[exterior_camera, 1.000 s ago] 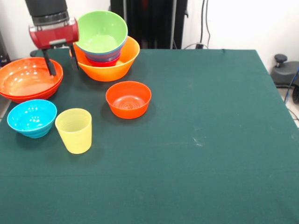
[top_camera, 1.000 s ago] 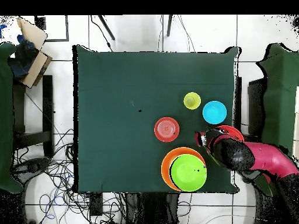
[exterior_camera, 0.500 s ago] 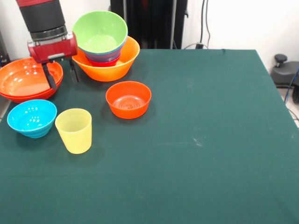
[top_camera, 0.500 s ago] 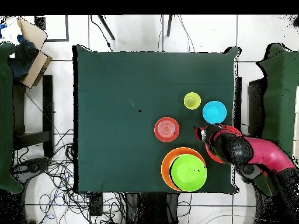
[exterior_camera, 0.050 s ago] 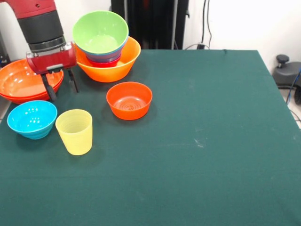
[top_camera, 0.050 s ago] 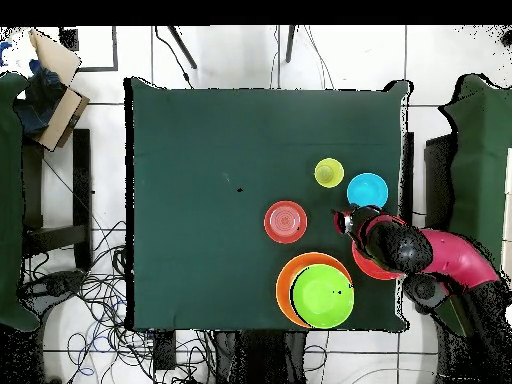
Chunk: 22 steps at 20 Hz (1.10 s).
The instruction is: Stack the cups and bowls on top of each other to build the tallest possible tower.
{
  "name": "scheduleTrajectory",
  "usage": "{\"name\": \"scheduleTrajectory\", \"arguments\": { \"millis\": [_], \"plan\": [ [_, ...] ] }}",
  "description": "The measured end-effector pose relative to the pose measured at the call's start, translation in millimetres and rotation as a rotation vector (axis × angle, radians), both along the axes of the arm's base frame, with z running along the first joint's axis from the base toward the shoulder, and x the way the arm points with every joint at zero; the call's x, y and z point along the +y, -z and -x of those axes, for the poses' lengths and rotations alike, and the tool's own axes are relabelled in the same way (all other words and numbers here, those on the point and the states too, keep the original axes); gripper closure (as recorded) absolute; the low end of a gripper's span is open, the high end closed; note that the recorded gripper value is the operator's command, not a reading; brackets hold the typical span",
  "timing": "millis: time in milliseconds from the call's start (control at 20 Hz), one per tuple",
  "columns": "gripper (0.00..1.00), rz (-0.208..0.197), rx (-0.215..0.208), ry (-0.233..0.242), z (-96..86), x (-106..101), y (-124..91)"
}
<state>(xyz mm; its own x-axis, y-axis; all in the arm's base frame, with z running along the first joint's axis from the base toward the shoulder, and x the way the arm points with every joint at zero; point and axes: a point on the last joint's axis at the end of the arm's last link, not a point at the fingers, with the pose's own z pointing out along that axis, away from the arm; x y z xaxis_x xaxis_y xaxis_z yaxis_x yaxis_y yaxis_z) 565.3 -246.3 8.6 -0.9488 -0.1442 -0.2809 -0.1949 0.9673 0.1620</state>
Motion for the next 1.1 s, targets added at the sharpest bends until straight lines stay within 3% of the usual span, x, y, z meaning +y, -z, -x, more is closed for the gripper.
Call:
{"name": "scheduleTrajectory", "arguments": {
  "millis": [400, 1100],
  "plan": [
    [0.0, -0.004, -0.007, 0.011, 0.9, -5.2, -0.7],
    [0.0, -0.048, -0.104, 0.106, 32.2, -36.4, -8.6]
  ]
}}
